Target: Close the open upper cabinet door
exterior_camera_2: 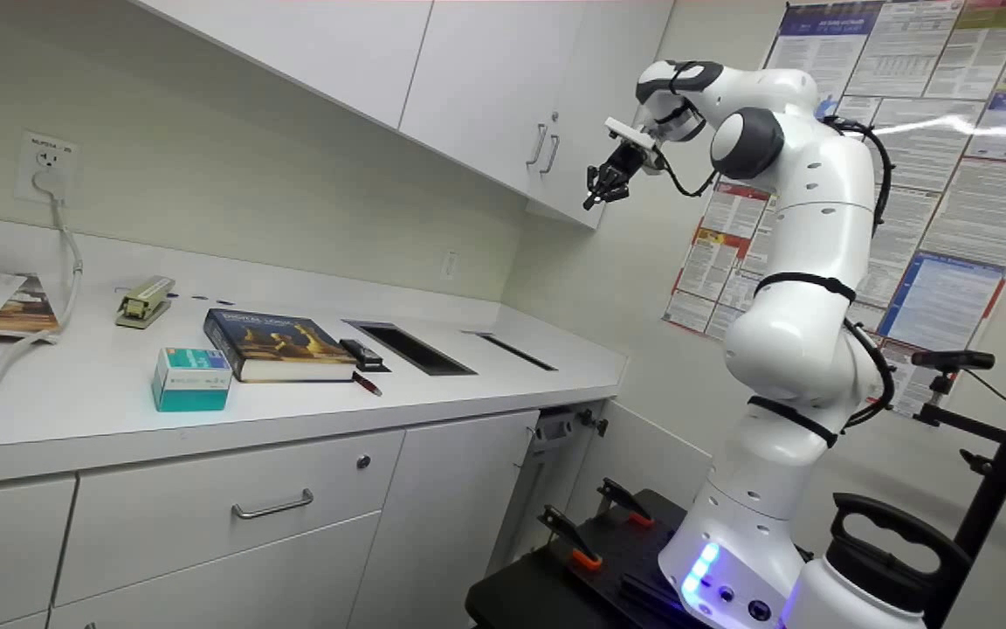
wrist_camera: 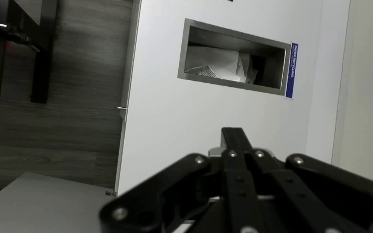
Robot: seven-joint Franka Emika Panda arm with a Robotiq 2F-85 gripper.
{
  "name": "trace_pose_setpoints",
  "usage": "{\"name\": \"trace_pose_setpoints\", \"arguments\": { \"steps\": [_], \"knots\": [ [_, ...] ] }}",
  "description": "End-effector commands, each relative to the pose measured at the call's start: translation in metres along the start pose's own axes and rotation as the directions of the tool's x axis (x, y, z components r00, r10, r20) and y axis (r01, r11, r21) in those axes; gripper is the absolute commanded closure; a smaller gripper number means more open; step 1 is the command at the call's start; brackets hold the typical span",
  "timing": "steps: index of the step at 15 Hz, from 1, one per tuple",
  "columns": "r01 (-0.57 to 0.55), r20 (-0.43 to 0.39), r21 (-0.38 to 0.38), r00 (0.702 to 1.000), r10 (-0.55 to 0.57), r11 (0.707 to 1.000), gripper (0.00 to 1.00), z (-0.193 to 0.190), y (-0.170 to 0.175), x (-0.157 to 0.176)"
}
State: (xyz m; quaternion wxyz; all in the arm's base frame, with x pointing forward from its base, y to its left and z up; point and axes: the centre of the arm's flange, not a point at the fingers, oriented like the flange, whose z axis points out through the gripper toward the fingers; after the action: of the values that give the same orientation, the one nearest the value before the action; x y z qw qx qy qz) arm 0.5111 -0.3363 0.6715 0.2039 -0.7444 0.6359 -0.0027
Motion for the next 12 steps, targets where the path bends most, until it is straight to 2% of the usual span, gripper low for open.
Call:
{"name": "trace_pose_setpoints", "arguments": {
  "steps": [1, 4, 6, 8, 9, 12],
  "knots": [
    [-0.047, 0.003, 0.069, 0.999, 0.046, 0.997, 1.00, 0.037, -0.015, 0.003],
    [-0.018, 0.046, 0.138, 0.999, 0.012, 0.990, 1.00, 0.058, -0.013, 0.015],
    [-0.031, 0.107, 0.109, 0.994, 0.020, 0.994, 1.00, 0.061, -0.004, 0.019],
    [-0.020, 0.196, 0.100, 0.981, 0.000, 0.995, 1.00, 0.048, 0.007, 0.015],
    [-0.031, 0.126, 0.087, 0.992, 0.019, 0.996, 0.99, 0.065, -0.008, 0.024],
    [-0.032, 0.165, 0.094, 0.986, 0.016, 0.995, 0.99, 0.052, 0.003, 0.024]
  ]
}}
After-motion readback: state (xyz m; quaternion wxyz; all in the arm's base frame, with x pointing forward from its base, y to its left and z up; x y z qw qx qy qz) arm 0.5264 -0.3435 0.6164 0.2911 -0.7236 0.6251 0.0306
